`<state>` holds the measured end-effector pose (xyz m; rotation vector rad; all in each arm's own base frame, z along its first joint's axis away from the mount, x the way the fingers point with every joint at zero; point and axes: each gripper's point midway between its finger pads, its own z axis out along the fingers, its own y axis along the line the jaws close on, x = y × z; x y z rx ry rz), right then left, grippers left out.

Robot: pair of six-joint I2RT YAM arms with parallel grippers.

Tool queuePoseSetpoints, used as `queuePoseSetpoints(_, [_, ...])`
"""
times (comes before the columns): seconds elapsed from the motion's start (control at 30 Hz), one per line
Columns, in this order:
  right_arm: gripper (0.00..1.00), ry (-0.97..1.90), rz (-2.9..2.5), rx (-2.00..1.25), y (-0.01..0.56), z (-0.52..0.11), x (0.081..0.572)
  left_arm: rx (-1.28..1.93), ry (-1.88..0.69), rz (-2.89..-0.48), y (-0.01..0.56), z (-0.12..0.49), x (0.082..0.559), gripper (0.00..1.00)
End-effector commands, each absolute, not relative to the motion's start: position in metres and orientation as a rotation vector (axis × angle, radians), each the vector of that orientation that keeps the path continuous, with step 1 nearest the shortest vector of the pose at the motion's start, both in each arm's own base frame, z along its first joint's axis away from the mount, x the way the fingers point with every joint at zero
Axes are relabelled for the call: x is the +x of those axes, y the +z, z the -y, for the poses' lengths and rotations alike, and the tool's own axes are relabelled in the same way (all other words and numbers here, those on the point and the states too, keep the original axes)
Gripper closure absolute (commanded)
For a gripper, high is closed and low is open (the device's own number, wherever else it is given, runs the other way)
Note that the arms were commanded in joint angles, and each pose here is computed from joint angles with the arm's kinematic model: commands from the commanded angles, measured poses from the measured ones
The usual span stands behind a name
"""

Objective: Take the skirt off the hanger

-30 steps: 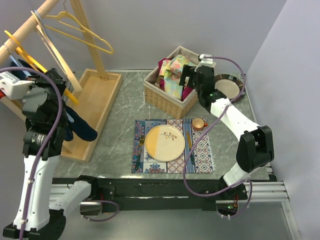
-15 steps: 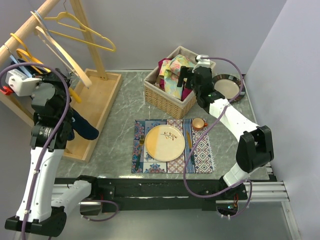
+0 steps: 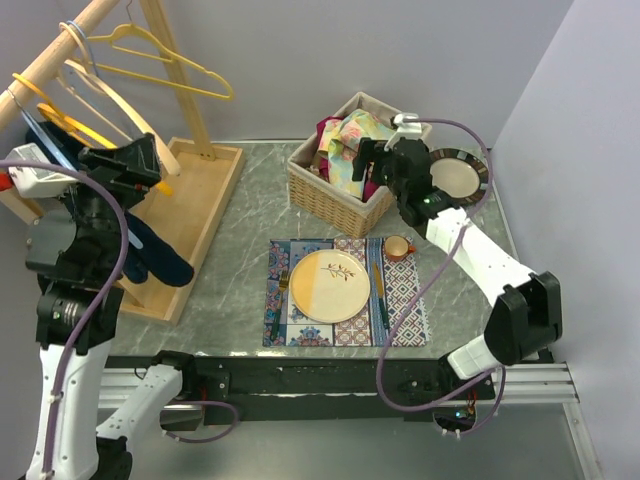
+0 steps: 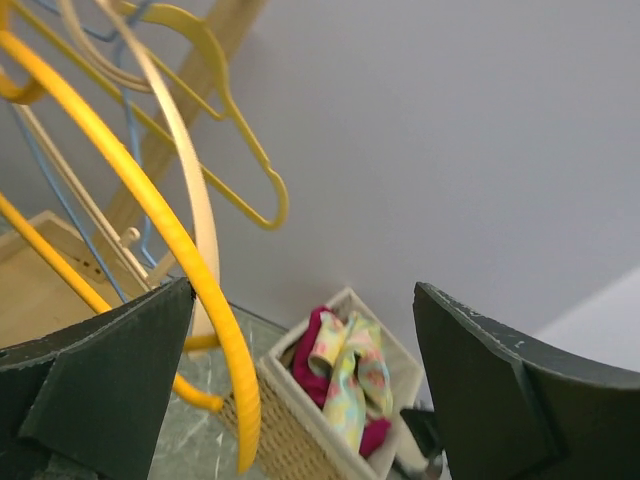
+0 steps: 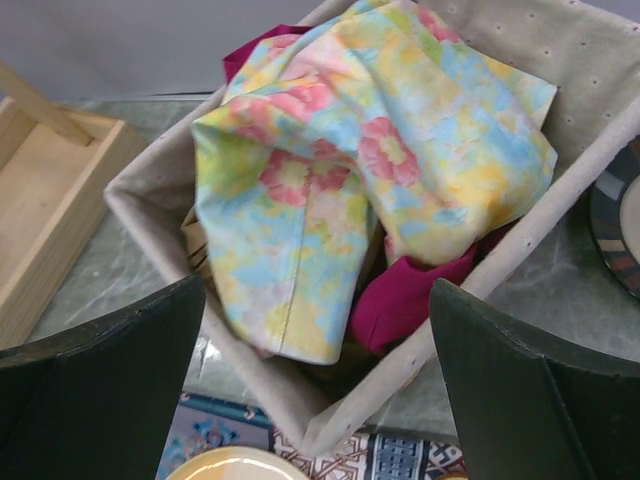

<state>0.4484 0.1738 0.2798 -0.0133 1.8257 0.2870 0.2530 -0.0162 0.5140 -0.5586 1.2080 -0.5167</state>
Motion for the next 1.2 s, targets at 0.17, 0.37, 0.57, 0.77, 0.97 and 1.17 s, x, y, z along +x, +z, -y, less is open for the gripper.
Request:
queuePoseSetpoints(0.17, [0.0, 0.428, -1.832, -0.048, 0.292, -0.194, 0.406, -0.262, -0.447, -1.32, 0.53, 0.035, 0.207, 0.01])
queuePoseSetpoints(0.37, [0.0, 0.488, -1.812, -0.031, 0.293, -0.197, 0.392, -0.303, -0.281, -1.338, 0.531, 0.009, 0.198, 0.01])
queuePoseSetpoints(0.57, [0.0, 0.48, -1.806, -0.011, 0.29, -0.193, 0.39, -0.511, -0.088, -1.408, 0.512, -0.03, 0.211, 0.06])
queuePoseSetpoints(0.77, [0.0, 0.469, -1.803, -0.006, 0.294, -0.191, 0.391, -0.601, -0.033, -1.372, 0.507, -0.047, 0.205, 0.17])
queuePoseSetpoints(0.97, [0.0, 0.49, -1.801, -0.016, 0.294, -0.198, 0.388, -0.61, 0.043, -1.402, 0.498, -0.055, 0.206, 0.24])
queuePoseSetpoints(1.17, [0.0, 0.455, -1.831, -0.019, 0.288, -0.199, 0.391, -0.62, 0.071, -1.423, 0.495, -0.057, 0.209, 0.33])
